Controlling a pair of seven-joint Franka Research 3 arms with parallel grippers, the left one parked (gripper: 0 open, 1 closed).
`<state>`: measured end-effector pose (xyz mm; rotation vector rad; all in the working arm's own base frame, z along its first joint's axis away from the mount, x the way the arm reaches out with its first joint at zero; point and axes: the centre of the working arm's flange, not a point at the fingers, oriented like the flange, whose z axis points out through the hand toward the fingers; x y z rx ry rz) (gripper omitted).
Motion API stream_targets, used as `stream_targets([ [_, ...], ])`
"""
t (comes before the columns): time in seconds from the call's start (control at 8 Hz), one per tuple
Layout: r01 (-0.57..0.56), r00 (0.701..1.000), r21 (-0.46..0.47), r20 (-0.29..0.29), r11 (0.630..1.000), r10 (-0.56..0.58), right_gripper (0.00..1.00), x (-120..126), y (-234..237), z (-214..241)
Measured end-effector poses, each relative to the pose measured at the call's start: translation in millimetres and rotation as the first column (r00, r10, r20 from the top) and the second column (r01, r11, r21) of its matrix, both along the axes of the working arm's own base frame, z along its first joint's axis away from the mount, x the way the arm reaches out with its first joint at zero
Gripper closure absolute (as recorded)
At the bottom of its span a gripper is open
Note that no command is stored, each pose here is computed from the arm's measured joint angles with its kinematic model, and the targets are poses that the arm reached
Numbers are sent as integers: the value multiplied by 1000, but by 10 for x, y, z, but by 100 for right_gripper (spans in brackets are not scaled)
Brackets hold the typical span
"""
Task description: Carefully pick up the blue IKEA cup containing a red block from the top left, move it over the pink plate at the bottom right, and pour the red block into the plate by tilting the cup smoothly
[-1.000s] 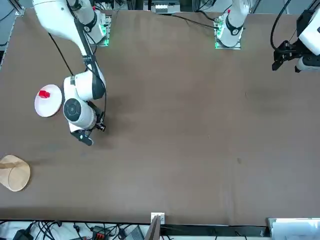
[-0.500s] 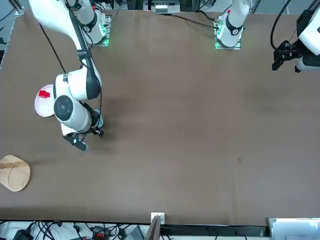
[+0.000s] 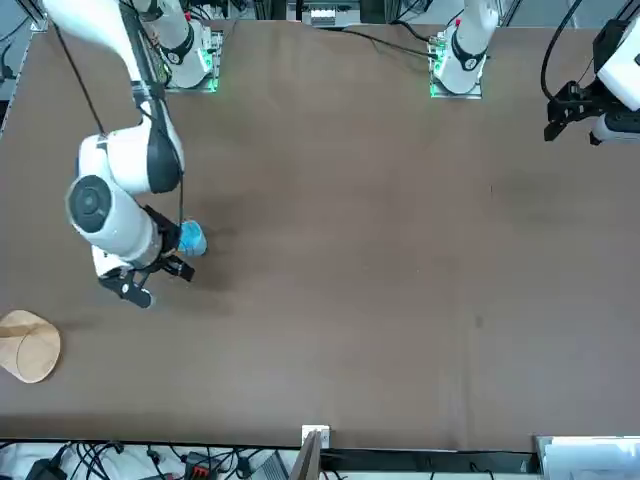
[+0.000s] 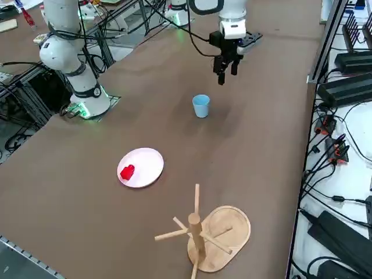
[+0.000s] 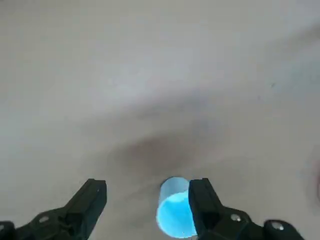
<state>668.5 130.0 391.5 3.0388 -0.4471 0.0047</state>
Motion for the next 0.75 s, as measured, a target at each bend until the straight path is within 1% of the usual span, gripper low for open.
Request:
stream_targets([
  [0.12, -71, 997, 0, -15, 997, 71, 0, 50, -177, 141],
  [0.38, -192, 980, 10, -45, 981, 192, 0, 85, -650, 407],
  [0.5, -210, 976, 23, -59, 977, 211, 0, 47, -926, 561],
  [0.75, -181, 980, 61, -70, 982, 185, 0, -135, -1339, 975],
])
